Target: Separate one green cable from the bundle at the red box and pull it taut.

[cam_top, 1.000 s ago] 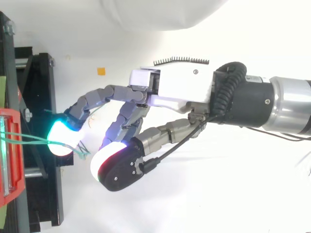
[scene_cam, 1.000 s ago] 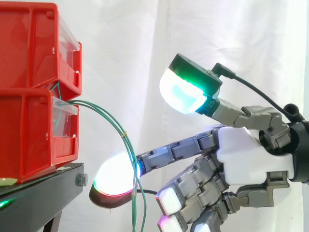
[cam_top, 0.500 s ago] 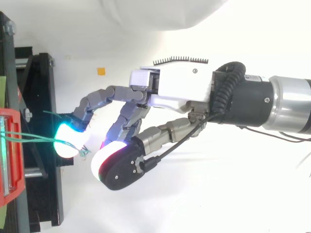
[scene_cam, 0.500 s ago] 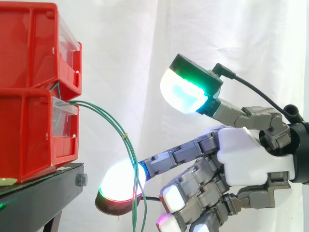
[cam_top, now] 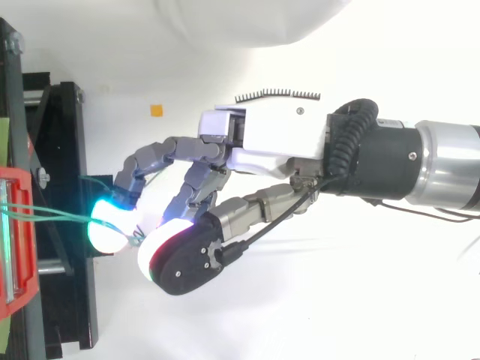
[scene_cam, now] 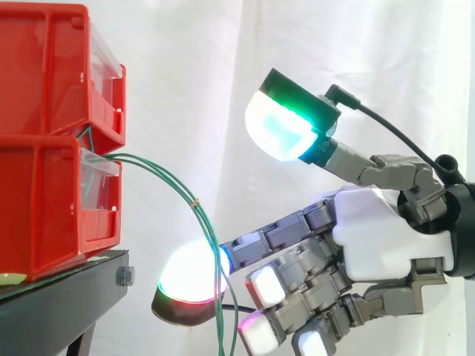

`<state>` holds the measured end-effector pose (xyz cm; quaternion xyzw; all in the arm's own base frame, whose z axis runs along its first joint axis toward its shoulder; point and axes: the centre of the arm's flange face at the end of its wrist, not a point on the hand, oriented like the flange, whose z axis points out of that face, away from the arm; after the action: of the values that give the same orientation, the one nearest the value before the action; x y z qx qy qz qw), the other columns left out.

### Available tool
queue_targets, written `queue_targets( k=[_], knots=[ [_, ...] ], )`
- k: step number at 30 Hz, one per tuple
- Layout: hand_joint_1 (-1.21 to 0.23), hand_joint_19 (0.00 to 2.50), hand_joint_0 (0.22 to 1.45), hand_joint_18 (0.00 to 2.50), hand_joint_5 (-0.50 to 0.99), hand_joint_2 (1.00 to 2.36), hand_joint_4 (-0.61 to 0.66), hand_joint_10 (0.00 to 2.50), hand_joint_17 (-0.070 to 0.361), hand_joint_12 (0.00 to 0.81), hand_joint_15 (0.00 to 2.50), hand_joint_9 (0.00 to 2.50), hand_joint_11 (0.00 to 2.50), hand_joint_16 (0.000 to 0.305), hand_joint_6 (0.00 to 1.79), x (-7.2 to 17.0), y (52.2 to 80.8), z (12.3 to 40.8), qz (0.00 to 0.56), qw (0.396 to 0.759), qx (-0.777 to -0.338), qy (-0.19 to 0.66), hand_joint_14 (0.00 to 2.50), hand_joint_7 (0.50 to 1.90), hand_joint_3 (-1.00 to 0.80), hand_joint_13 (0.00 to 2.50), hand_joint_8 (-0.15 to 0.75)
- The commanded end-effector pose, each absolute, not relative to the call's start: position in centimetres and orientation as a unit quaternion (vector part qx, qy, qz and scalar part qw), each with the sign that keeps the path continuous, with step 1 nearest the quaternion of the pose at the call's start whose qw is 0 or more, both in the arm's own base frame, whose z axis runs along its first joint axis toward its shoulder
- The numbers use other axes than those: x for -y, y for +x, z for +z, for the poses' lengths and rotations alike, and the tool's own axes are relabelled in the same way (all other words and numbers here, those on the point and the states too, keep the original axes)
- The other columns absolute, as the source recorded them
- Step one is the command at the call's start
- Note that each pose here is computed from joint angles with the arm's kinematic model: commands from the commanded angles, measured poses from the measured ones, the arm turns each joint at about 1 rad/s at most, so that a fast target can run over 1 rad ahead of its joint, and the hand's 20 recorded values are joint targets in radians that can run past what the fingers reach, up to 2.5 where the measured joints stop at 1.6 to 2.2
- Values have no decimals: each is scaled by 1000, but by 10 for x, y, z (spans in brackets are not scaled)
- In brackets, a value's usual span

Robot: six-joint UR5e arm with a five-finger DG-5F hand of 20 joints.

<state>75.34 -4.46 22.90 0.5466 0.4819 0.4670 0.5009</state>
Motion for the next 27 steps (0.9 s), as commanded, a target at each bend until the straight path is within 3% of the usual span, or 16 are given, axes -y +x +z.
queue_targets(
  k=[1, 3, 6, 9, 12, 16, 27],
  knots=[
    [-577, 314, 393, 1110, -59, 1000, 380, 13, 114, 417, 398, 1181, 413, 50, 503, 44, 754, 229, 469, 499, -480, 548, 15, 848, -500, 961, 350],
    [-559, 367, 411, 1132, -6, 1000, 398, 14, 108, 398, 424, 1294, 432, 48, 504, 44, 753, 229, 469, 498, -479, 550, 16, 953, -500, 999, 322],
    [-521, 487, 494, 1210, 76, 1000, 259, 18, 90, 334, 484, 1580, 494, 40, 503, 44, 754, 231, 471, 497, -478, 550, 18, 1219, -500, 1134, 256],
    [-490, 582, 568, 1277, 111, 1000, 213, 22, 78, 283, 528, 1792, 502, 35, 510, 44, 754, 231, 471, 497, -478, 550, 17, 1326, -500, 1250, 232],
    [-488, 619, 637, 1298, 113, 1000, 223, 20, 74, 266, 542, 1835, 515, 33, 528, 44, 754, 230, 471, 497, -478, 551, 20, 1287, -500, 1279, 226],
    [-591, 636, 692, 1333, 118, 1006, 227, 22, 73, 259, 556, 1879, 519, 33, 529, 44, 754, 230, 470, 497, -478, 551, 20, 1300, -432, 1316, 244],
    [-652, 627, 713, 1338, 124, 1017, 205, 24, 70, 238, 577, 1926, 572, 31, 521, 45, 753, 230, 466, 495, -481, 553, 20, 1344, -266, 1318, 259]
  ],
)
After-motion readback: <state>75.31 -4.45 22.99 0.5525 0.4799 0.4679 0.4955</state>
